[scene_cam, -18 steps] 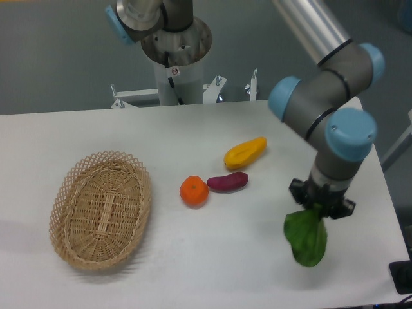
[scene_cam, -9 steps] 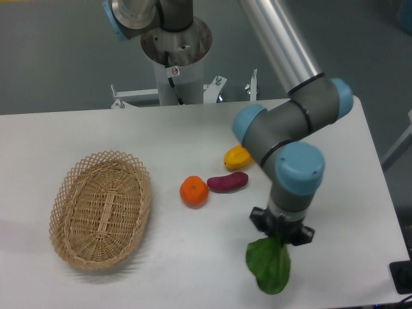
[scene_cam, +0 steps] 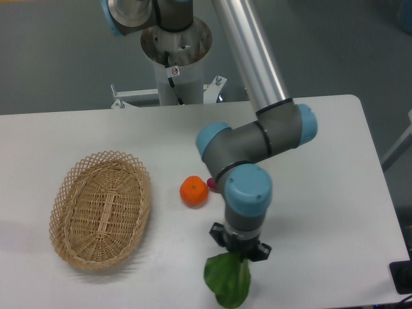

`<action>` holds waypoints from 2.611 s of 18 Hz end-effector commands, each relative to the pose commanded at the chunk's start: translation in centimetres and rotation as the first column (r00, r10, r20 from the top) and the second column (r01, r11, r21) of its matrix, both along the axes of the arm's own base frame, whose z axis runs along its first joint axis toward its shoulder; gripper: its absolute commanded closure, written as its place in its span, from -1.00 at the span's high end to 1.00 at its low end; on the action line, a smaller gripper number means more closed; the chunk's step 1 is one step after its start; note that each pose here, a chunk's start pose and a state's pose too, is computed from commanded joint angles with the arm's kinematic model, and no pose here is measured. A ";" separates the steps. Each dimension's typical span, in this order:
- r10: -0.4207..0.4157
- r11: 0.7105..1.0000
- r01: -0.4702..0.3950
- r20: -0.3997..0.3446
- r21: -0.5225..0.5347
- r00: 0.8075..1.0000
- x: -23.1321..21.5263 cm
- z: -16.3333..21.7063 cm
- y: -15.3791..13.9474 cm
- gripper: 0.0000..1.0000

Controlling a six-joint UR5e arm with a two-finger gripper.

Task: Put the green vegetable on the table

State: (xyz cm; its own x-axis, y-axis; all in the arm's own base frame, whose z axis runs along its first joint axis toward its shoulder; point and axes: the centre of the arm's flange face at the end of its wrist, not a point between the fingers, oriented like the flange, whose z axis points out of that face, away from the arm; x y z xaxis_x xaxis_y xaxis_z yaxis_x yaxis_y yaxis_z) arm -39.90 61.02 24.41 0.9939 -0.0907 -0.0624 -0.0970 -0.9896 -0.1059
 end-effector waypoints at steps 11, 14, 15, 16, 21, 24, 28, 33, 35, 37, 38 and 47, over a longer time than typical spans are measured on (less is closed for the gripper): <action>-0.036 0.999 0.036 -0.022 0.000 0.999 3.2 2.1 0.3 1.00; -0.042 0.999 0.043 -0.030 0.009 0.999 3.0 3.1 -0.1 1.00; -0.036 0.999 0.037 -0.033 0.011 0.999 2.6 3.3 -0.4 1.00; -0.022 1.000 0.023 -0.039 0.018 0.999 1.7 3.9 -1.0 1.00; -0.011 0.999 0.015 -0.091 0.042 0.996 -4.4 7.2 -4.6 1.00; -0.021 0.999 0.025 -0.109 0.038 0.994 -8.1 7.8 -7.8 1.00; -0.075 0.997 0.078 -0.148 0.016 0.986 -13.9 8.6 -12.6 1.00; -0.111 0.994 0.109 -0.124 -0.024 0.986 -18.4 8.9 -17.9 1.00; -0.125 0.992 0.120 -0.126 -0.050 0.984 -19.9 8.6 -19.8 1.00; -0.147 0.987 0.138 -0.129 -0.077 0.981 -21.0 8.3 -21.3 1.00; -0.162 0.985 0.152 -0.137 -0.081 0.977 -21.7 8.6 -21.9 1.00; -0.156 0.986 0.146 -0.132 -0.085 0.979 -22.7 8.1 -23.0 1.00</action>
